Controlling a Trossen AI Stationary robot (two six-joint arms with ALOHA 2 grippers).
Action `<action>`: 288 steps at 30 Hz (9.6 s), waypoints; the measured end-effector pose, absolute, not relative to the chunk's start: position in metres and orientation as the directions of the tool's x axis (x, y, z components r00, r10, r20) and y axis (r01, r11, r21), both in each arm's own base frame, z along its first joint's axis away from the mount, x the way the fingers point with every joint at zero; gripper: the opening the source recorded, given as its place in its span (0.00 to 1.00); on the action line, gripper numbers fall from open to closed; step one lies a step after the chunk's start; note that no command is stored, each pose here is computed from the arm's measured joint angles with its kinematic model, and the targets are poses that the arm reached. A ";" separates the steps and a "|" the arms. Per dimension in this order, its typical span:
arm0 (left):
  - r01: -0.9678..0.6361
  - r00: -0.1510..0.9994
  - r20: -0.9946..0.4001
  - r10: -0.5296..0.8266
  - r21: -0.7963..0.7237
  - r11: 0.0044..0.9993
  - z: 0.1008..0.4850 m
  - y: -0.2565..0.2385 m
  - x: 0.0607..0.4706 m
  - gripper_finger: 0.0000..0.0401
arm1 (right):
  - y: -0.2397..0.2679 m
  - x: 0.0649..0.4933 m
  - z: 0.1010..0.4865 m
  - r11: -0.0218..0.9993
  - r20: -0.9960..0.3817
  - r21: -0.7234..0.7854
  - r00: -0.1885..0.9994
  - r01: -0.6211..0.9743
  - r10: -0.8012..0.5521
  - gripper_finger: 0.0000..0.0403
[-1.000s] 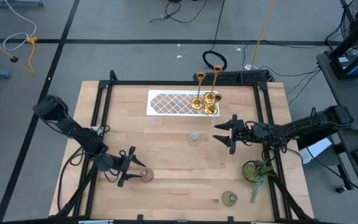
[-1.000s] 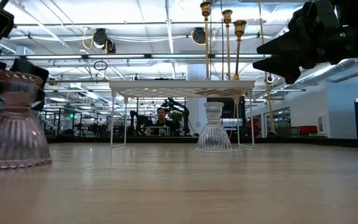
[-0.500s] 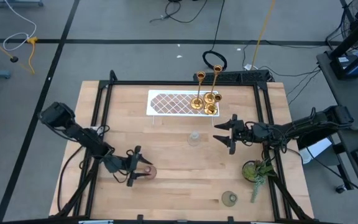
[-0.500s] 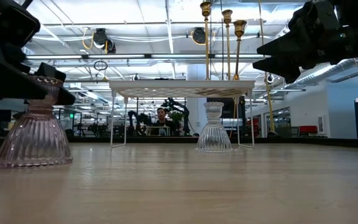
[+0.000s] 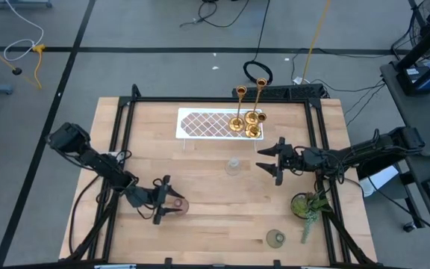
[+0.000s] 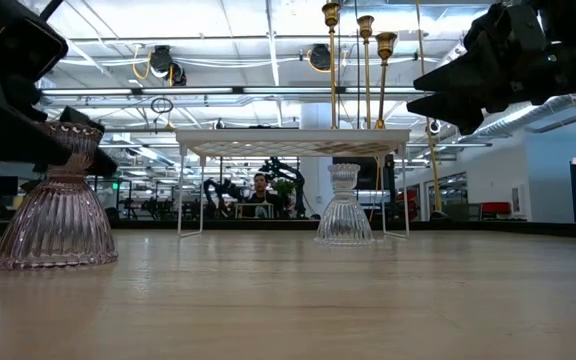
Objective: Pick & Place candle stick holders
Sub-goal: Put the purple glass candle holder on the shelf, then put the transparent glass candle holder on the shelf
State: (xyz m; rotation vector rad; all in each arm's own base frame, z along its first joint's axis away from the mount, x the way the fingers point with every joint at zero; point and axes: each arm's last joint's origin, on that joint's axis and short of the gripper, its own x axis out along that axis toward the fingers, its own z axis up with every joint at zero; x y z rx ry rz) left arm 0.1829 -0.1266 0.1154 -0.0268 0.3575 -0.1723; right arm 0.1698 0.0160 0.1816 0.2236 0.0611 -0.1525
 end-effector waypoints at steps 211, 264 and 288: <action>-0.128 0.981 -0.134 0.142 0.102 0.986 0.248 -0.049 0.214 0.63 | 0.025 0.332 0.097 0.932 -0.264 0.115 0.915 0.343 -0.304 0.24; -0.105 0.984 -0.136 0.116 0.088 0.991 0.248 -0.054 0.213 0.63 | 0.027 0.356 0.119 0.973 -0.167 0.062 0.964 0.221 -0.208 0.33; -0.055 0.993 -0.102 0.063 0.087 0.995 0.252 -0.056 0.213 0.63 | 0.002 0.358 0.239 0.916 0.070 -0.121 0.924 0.382 -0.376 0.34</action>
